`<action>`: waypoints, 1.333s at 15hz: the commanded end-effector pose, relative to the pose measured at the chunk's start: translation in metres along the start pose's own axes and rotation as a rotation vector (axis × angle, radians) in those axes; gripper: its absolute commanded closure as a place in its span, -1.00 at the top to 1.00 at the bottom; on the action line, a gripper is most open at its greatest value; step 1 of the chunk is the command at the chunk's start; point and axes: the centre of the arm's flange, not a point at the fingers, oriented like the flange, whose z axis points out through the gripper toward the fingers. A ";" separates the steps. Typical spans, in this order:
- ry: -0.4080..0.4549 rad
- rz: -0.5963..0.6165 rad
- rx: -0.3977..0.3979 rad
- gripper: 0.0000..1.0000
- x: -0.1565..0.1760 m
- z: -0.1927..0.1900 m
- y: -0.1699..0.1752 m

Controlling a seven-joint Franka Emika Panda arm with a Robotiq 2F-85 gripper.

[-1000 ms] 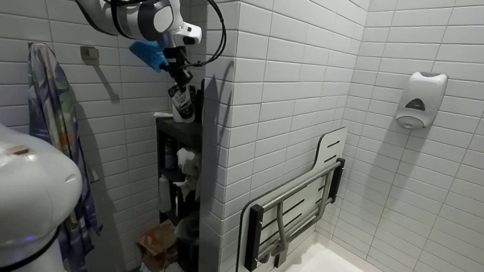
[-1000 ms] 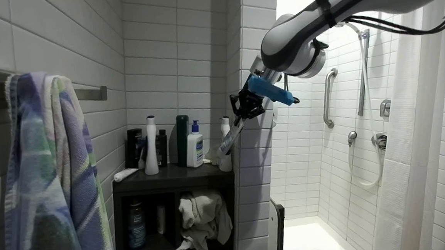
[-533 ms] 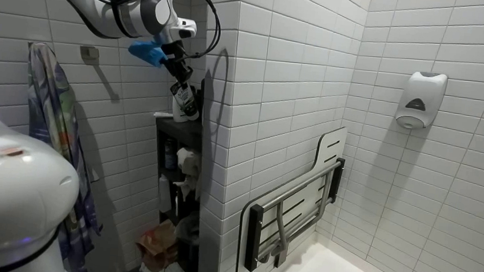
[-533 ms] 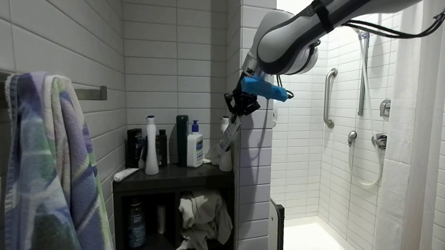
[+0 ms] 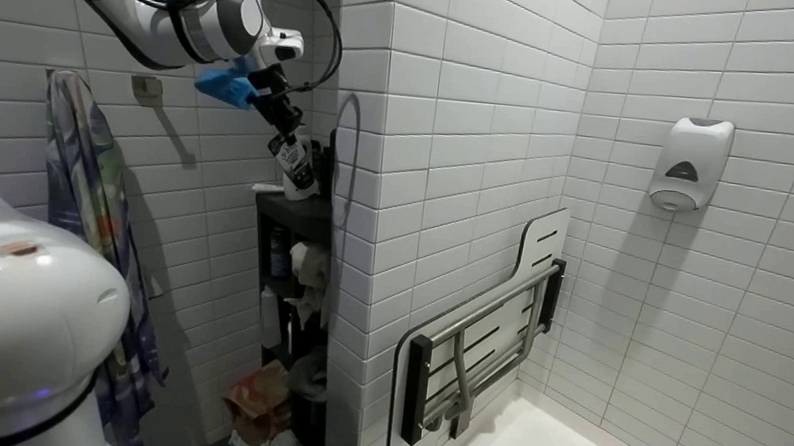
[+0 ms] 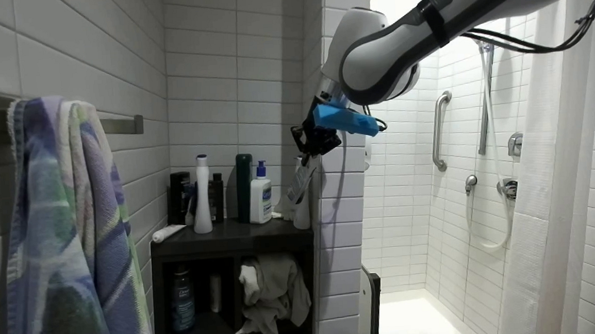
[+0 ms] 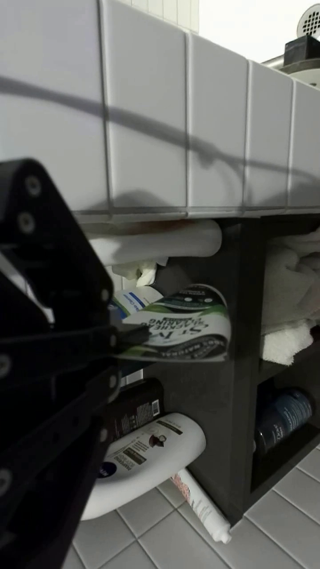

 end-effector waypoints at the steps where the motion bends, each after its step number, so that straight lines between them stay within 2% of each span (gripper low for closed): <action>1: 0.026 0.028 0.002 -0.99 0.009 -0.005 -0.013; 4: 0.044 0.071 0.031 -0.99 0.016 -0.009 -0.018; 9: 0.072 0.173 0.053 -0.99 0.047 -0.007 -0.017; 16: 0.039 0.330 0.063 -0.99 0.095 0.024 0.000; 20: 0.057 0.394 0.062 -0.99 0.104 0.036 -0.009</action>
